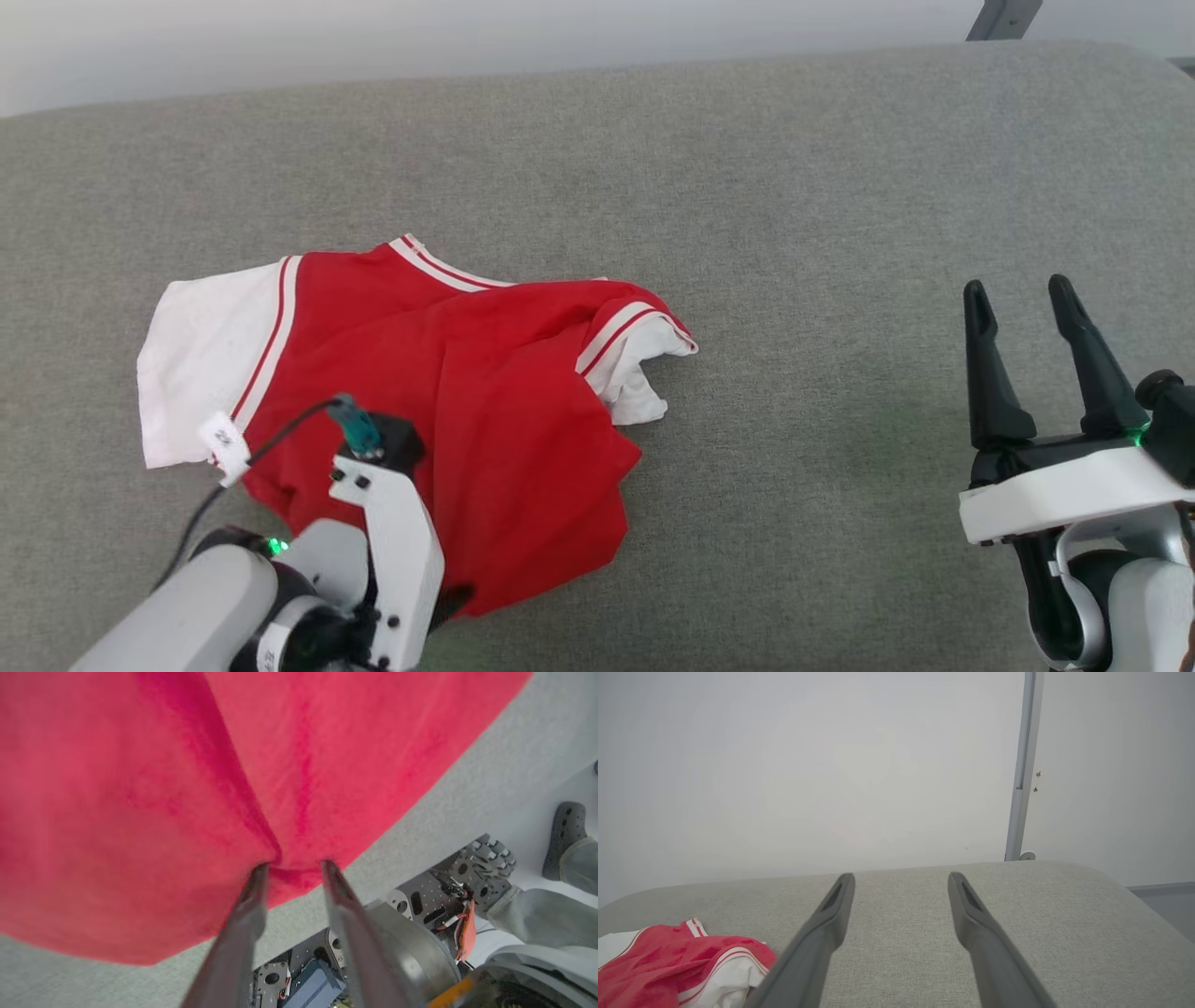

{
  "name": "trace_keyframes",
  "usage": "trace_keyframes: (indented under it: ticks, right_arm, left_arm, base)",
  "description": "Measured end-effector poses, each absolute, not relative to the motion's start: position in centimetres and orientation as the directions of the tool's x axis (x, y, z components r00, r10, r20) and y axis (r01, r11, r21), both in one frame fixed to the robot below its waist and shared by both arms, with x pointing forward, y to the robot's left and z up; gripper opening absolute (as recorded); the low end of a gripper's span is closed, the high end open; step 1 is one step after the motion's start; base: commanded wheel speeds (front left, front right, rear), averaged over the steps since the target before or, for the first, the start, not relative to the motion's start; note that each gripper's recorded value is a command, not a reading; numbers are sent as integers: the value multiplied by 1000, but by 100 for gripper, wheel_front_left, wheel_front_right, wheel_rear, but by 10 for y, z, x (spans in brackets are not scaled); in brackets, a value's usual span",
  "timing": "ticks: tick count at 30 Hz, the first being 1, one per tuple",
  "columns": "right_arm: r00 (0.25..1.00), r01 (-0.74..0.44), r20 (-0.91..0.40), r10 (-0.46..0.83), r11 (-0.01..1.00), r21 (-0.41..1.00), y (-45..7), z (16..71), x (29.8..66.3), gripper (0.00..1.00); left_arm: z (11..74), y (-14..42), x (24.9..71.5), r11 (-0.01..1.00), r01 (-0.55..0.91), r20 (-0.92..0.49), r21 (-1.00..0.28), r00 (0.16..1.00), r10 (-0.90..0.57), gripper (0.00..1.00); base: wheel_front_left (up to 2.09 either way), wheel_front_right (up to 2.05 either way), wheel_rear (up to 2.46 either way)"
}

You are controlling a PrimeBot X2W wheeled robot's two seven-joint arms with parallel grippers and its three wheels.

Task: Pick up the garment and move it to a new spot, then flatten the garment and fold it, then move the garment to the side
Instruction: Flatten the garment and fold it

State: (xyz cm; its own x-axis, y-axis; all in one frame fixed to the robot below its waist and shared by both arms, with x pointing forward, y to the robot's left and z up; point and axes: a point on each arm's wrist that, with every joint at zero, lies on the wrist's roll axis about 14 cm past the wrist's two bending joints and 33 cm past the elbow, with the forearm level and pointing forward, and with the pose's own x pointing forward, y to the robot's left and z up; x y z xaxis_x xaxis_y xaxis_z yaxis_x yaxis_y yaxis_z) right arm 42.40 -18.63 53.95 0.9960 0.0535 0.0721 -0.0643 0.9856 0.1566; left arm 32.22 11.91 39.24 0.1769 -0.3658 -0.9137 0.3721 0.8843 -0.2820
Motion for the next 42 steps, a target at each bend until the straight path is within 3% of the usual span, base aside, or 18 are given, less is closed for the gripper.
trace_keyframes:
  ticks: [5, 11, 17, 22, 32, 41, 42]
  right_arm:
    - [995, -99, 42, 93, 980, 174, -174, 535, 424, 100]
    - [974, -192, -76, 214, 955, 228, -138, 512, 420, 100]
    - [910, -305, -204, 361, 916, 259, -95, 487, 418, 100]
    - [840, -393, -286, 462, 880, 268, -62, 471, 421, 100]
    - [668, -513, -499, 552, 827, 229, -17, 428, 433, 100]
    - [509, -610, -712, 484, 786, 99, 1, 383, 439, 100]
    - [509, -610, -712, 484, 786, 99, 1, 383, 439, 89]
  left_arm:
    - [412, 125, 344, 899, 341, -867, -273, 317, -384, 100]
    - [453, 145, 373, 923, 315, -729, -221, 576, -371, 100]
    - [479, 179, 383, 959, 240, -553, -151, 784, -283, 100]
    - [498, 213, 383, 985, 132, -379, -111, 911, -165, 100]
    - [503, 270, 348, 989, -108, -148, -105, 985, 92, 100]
    - [488, 302, 309, 948, -283, -121, -146, 956, 267, 100]
    - [488, 302, 309, 948, -283, -121, -146, 956, 267, 100]
  base:
    - [0, 0, 0]
    - [0, 0, 0]
    - [0, 0, 0]
    - [0, 0, 0]
    - [0, 0, 0]
    - [0, 0, 0]
    - [0, 0, 0]
